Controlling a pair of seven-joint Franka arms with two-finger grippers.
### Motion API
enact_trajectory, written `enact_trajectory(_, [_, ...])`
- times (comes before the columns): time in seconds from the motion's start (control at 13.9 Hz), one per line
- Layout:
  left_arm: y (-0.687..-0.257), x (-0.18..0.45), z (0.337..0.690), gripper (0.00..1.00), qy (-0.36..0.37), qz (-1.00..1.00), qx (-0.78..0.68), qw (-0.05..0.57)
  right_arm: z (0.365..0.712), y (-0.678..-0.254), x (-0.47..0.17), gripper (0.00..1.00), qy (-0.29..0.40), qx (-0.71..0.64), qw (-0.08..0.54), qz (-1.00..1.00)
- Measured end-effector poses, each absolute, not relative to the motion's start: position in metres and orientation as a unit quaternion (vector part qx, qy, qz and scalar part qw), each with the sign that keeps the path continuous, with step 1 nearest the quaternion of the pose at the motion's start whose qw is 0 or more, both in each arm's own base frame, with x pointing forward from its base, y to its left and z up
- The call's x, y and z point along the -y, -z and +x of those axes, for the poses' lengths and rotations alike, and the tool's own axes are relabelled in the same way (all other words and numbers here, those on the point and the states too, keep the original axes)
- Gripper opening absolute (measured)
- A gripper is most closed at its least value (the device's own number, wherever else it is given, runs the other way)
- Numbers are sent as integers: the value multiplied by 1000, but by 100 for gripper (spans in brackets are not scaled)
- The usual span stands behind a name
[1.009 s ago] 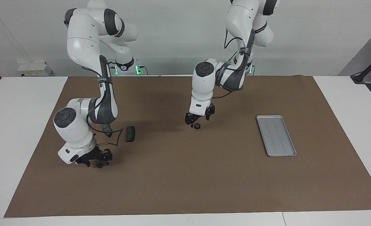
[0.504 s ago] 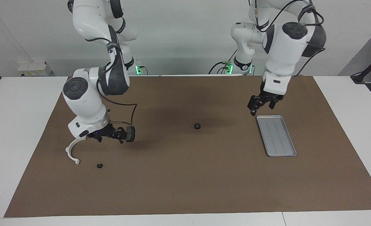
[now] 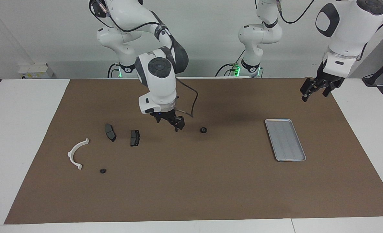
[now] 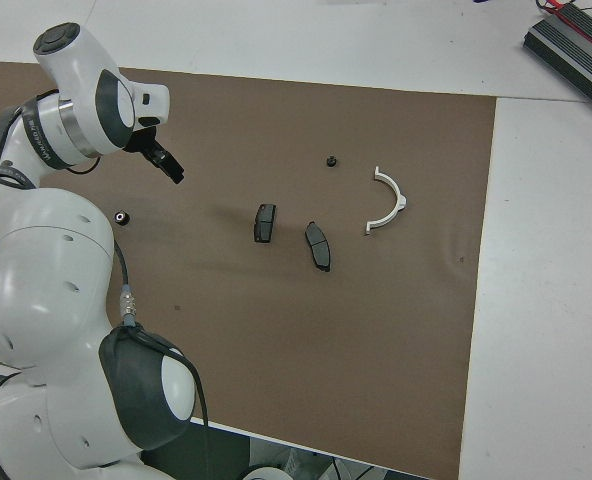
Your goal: Place bearing gear from tray to pile
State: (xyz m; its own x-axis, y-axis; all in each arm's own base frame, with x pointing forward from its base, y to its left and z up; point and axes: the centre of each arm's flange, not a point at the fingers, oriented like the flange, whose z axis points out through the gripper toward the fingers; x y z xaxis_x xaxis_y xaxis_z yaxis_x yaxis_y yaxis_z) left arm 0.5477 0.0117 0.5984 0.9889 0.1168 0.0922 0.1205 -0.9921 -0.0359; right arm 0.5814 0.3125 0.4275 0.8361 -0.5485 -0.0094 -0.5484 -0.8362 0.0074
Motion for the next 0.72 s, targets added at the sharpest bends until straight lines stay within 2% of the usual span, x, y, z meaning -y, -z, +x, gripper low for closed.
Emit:
enact_trajectory(0.22, [-599,-8,543,100,40,-998,53,21,538,-399,-363,100,-12,296,-19,955])
enact_trajectory(0.72, [-591,-4,539,100,16,-998,50,21,480,-358,-425,100,-18,261,-30,965])
